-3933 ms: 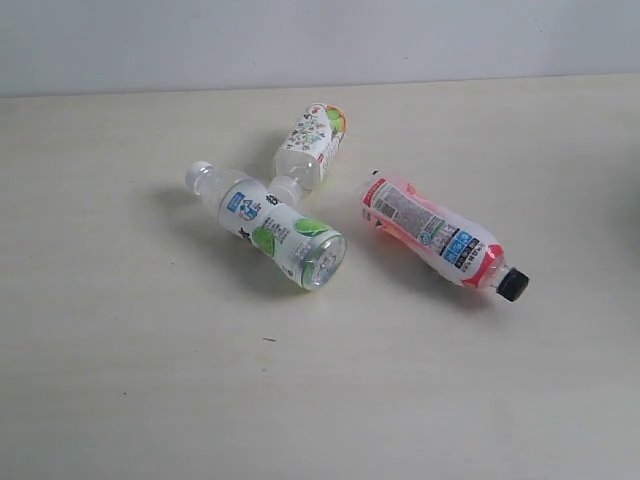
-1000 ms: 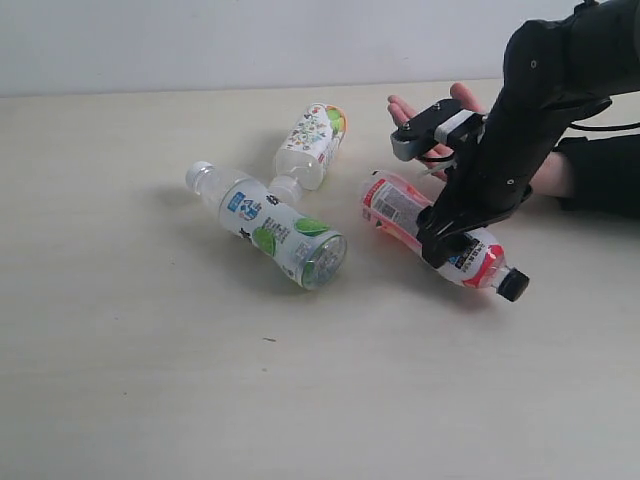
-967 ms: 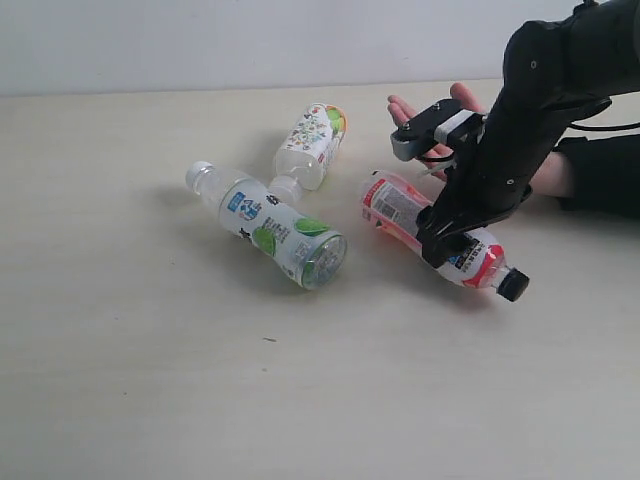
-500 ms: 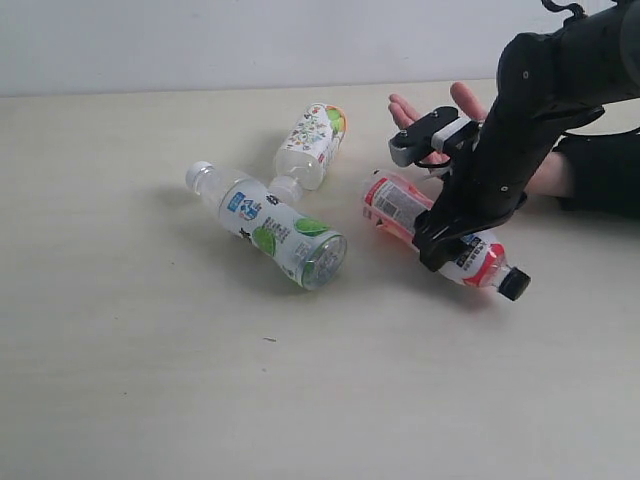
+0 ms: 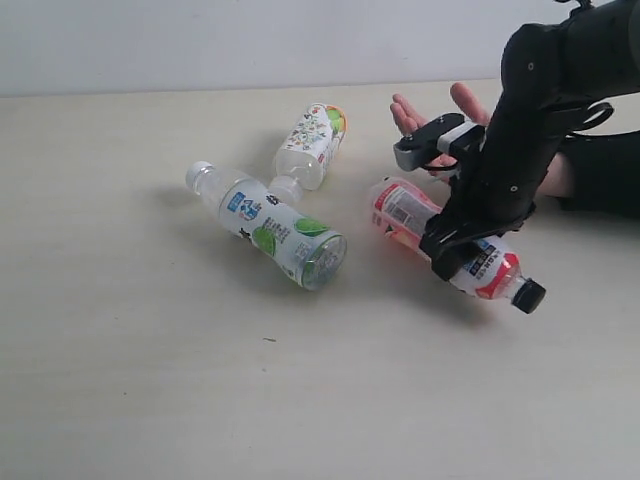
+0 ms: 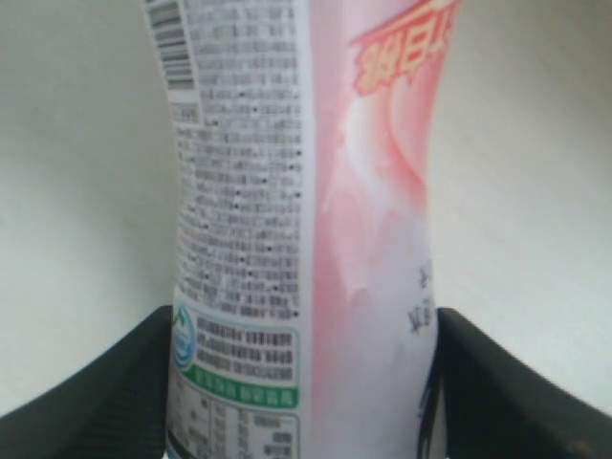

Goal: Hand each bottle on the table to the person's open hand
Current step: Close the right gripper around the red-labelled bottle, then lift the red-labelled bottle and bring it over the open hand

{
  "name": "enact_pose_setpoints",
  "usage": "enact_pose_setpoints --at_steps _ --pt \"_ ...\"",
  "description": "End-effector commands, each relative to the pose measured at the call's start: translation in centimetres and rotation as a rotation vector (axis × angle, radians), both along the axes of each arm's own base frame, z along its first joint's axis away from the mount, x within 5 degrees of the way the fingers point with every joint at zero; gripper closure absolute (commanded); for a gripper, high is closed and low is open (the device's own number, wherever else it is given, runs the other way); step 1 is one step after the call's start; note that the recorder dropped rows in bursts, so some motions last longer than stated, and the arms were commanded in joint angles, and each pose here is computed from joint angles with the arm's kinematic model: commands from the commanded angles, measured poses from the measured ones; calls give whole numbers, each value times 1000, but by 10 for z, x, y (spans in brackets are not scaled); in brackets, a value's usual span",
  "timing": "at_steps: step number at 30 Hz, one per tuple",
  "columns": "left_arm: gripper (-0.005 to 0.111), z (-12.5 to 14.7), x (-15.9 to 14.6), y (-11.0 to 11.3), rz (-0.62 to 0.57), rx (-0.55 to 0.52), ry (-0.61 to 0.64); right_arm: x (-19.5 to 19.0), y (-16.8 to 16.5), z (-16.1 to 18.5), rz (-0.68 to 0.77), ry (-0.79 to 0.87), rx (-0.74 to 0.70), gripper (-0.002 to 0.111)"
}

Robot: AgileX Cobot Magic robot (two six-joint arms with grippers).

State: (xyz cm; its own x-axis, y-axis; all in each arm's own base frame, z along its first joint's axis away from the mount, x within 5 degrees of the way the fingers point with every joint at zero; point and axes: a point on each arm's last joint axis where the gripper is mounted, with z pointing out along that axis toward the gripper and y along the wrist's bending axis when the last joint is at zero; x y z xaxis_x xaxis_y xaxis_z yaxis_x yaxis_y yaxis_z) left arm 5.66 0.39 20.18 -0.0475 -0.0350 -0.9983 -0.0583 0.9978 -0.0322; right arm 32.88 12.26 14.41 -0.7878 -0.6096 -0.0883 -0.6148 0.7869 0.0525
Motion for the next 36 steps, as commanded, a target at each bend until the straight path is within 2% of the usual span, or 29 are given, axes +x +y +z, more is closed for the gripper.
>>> enact_pose_setpoints --at_steps 1,11,17,20,25,28,36 --pt "107 -1 0 0 2 6 1 -4 -1 30 -51 -53 25 108" --pt "107 -1 0 0 2 6 1 -31 -10 96 -76 -119 62 108" --pt "107 -1 0 0 2 6 1 -48 -17 131 -132 -195 96 108" --pt "107 -1 0 0 2 6 1 -52 -24 143 -182 -256 67 108" --pt "107 -1 0 0 2 6 1 -45 -31 144 -266 -279 -20 108" --pt "107 -1 0 0 2 6 1 -33 -28 138 -266 -259 -35 108" --pt "107 -1 0 0 2 6 1 28 -8 91 -333 -207 -60 108"
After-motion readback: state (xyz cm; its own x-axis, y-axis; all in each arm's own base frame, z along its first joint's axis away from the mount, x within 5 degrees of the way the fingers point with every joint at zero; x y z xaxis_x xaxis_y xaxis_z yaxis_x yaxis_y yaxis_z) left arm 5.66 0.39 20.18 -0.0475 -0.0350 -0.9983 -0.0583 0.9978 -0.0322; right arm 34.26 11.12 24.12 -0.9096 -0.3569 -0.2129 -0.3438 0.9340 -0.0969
